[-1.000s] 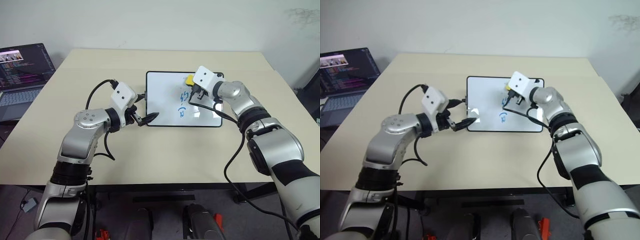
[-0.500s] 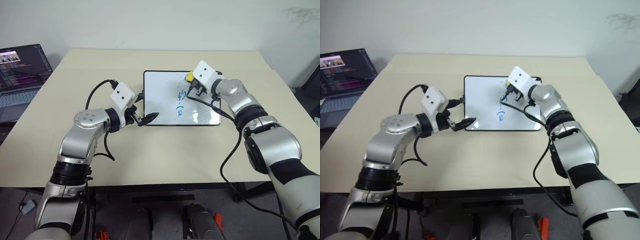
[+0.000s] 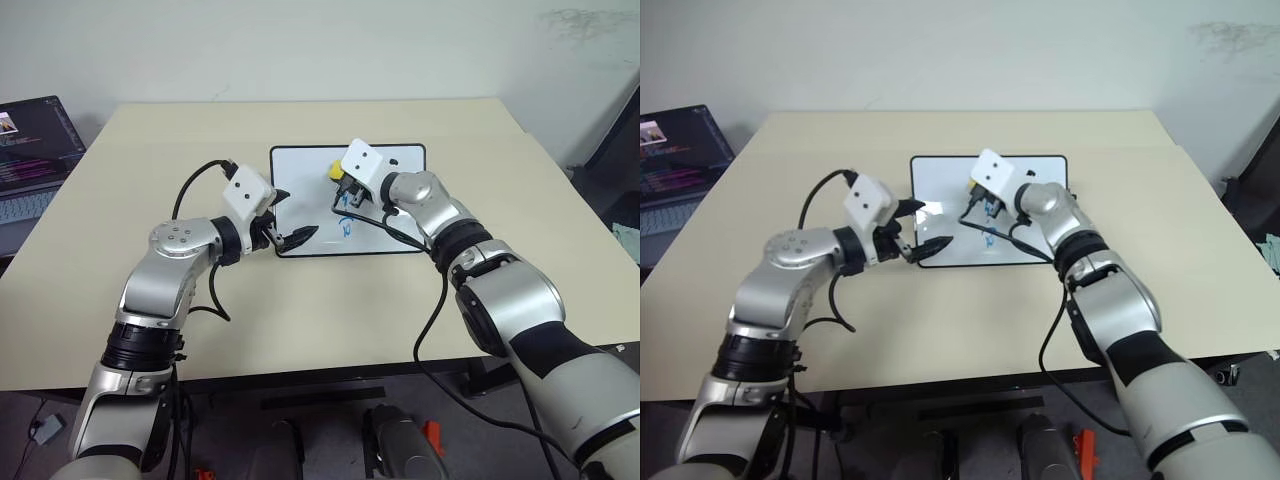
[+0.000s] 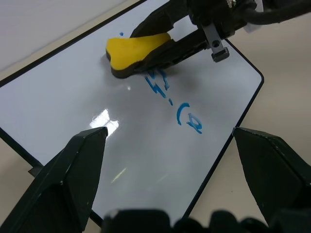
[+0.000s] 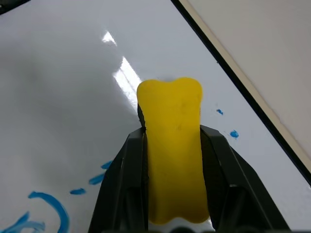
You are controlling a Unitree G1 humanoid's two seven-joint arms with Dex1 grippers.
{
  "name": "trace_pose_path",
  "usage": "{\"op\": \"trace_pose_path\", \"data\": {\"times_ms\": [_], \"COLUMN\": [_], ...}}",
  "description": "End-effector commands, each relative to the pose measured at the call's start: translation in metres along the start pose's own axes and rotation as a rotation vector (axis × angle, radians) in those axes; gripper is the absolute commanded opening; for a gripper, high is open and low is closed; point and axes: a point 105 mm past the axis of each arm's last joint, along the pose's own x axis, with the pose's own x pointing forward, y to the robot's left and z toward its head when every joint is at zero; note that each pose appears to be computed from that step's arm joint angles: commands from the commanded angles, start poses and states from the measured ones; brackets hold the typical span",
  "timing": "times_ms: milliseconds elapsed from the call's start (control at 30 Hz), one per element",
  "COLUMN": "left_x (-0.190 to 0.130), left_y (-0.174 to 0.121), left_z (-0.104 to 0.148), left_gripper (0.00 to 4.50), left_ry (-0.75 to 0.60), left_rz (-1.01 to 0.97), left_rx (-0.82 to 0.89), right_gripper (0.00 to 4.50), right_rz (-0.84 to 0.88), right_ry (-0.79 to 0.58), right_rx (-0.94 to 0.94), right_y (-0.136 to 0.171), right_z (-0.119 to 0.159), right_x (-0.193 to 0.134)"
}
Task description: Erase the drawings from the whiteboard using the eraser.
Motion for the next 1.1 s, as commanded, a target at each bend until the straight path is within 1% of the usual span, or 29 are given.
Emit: {"op": "trace_pose_path", "data": {"times_ms": [33,200,467,533,700,833,967,1033,1100], "left_x": [-0.002,-0.001,0.000,0.001,0.003,0.002,0.002,0.002,0.003], "left_y": [0.001,0.001,0.000,-0.001,-0.001,-0.001,-0.001,-0.002,-0.002], "left_z": [0.013,0.014,0.014,0.014,0.016,0.015,0.014,0.014,0.015], "left_gripper": [4.50,4.50,4.50,4.50,4.50,4.50,4.50,4.50,4.50], "left_ry": [-0.039,-0.040,-0.042,-0.043,-0.047,-0.046,-0.045,-0.045,-0.047], "left_rz": [0.004,0.001,-0.005,-0.009,-0.012,-0.010,-0.010,-0.012,-0.012], "left_rx": [0.050,0.050,0.053,0.053,0.056,0.056,0.054,0.054,0.053], "right_gripper": [1.08,1.08,1.08,1.08,1.08,1.08,1.08,1.08,1.08], "right_rz": [-0.058,-0.150,-0.222,-0.232,-0.191,-0.106,-0.062,-0.063,-0.065], "right_ry": [0.010,0.055,0.123,0.129,0.092,0.021,-0.026,-0.054,-0.065], "right_rx": [0.004,0.023,0.050,0.050,0.040,0.024,0.018,0.019,0.013], "right_y": [-0.017,-0.046,-0.078,-0.081,-0.069,-0.039,-0.018,-0.012,-0.010], "right_z": [-0.002,-0.018,-0.049,-0.051,-0.037,-0.009,0.013,0.028,0.035], "right_x": [-0.006,-0.021,-0.048,-0.051,-0.040,-0.018,-0.003,0.003,0.005]}}
